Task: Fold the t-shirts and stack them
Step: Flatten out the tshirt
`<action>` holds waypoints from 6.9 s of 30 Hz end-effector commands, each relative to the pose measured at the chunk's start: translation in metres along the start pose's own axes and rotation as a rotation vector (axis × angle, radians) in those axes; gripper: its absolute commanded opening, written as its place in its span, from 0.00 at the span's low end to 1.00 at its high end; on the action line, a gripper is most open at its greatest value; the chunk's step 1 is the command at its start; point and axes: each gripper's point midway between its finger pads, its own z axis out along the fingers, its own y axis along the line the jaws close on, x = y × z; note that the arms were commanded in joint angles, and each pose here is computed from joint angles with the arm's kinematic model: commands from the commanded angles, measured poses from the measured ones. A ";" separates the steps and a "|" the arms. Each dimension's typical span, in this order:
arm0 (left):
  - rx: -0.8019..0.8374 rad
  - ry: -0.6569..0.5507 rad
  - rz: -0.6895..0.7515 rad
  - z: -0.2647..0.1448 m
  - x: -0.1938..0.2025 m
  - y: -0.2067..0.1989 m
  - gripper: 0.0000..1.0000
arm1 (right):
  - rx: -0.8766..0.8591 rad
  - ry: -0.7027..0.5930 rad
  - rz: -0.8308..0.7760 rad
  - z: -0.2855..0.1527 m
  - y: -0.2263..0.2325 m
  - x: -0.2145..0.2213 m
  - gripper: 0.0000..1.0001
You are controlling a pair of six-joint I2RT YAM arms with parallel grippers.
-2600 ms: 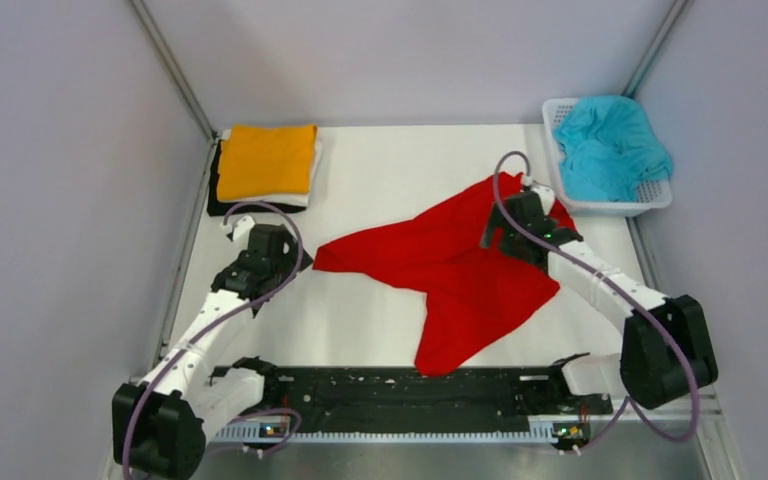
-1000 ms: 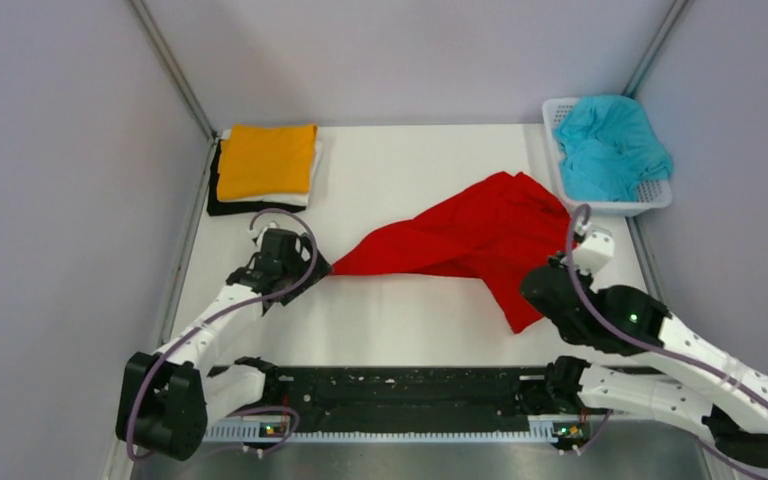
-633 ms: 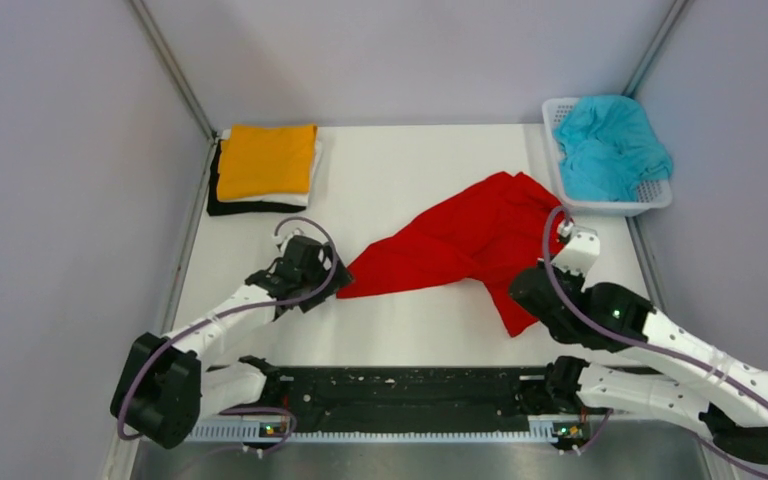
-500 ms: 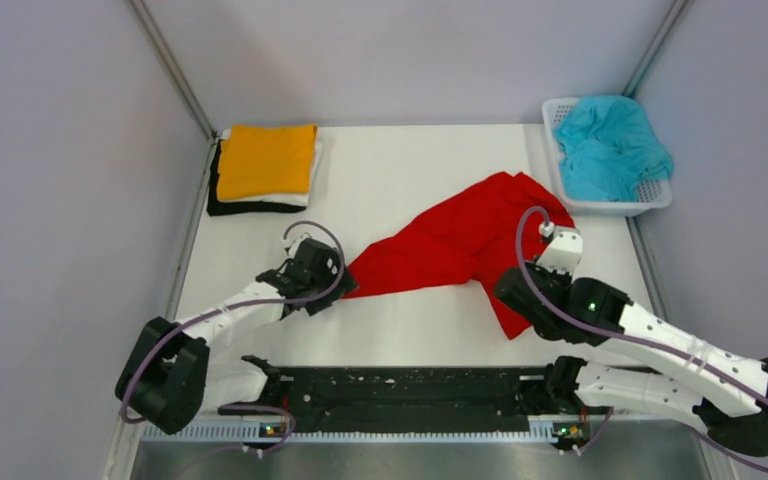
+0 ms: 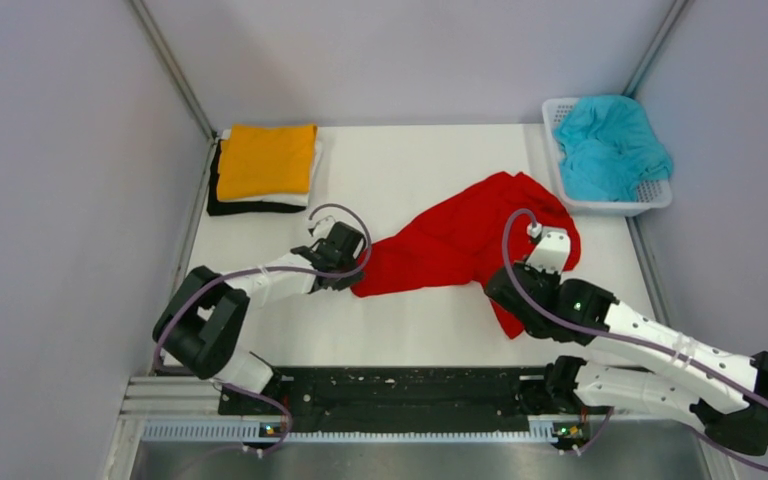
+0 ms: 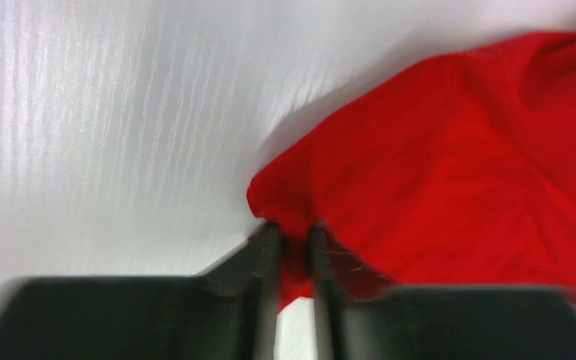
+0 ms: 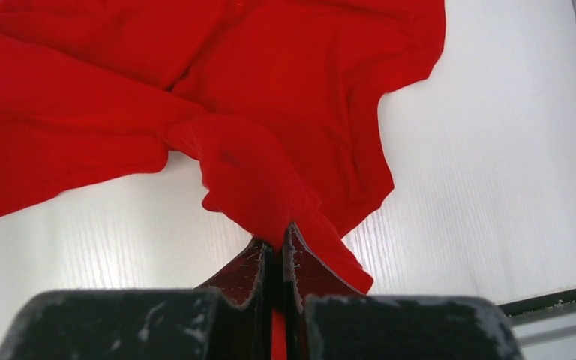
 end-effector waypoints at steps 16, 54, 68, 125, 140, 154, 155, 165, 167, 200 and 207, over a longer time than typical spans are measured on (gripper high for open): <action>0.259 -0.469 0.052 -0.198 -0.134 -0.060 0.00 | 0.045 -0.370 0.025 -0.058 -0.028 -0.176 0.00; 0.247 -0.846 0.030 -0.320 -0.272 -0.084 0.00 | 0.207 -0.728 -0.138 -0.088 0.029 -0.379 0.00; 0.038 -0.259 -0.005 0.024 -0.317 -0.081 0.93 | 0.018 -0.210 -0.283 0.298 0.138 -0.261 0.63; 0.259 0.028 0.127 0.025 -0.141 -0.113 0.99 | 0.010 0.200 0.026 0.248 0.050 -0.121 0.99; 0.595 0.233 0.416 -0.102 0.104 -0.156 0.99 | -0.226 0.432 0.207 0.051 0.026 0.091 0.92; 0.596 0.327 0.315 -0.063 0.188 -0.192 0.76 | -0.406 0.436 0.373 0.055 0.054 0.119 0.71; 0.586 0.318 0.317 -0.059 0.188 -0.194 0.74 | -0.415 0.424 0.378 0.056 0.056 0.117 0.70; 0.430 0.280 0.345 -0.027 0.185 -0.190 0.00 | -0.441 0.371 0.348 0.060 0.067 0.092 0.08; 0.416 0.261 0.363 -0.036 0.177 -0.186 0.00 | -0.426 0.393 0.324 0.055 0.064 0.089 0.00; 0.350 0.243 0.462 -0.109 0.088 -0.092 0.99 | -0.293 0.403 0.102 0.026 0.020 0.023 0.99; 0.156 0.029 0.250 -0.062 -0.015 -0.032 0.99 | -0.356 0.362 0.128 0.081 0.061 0.015 0.98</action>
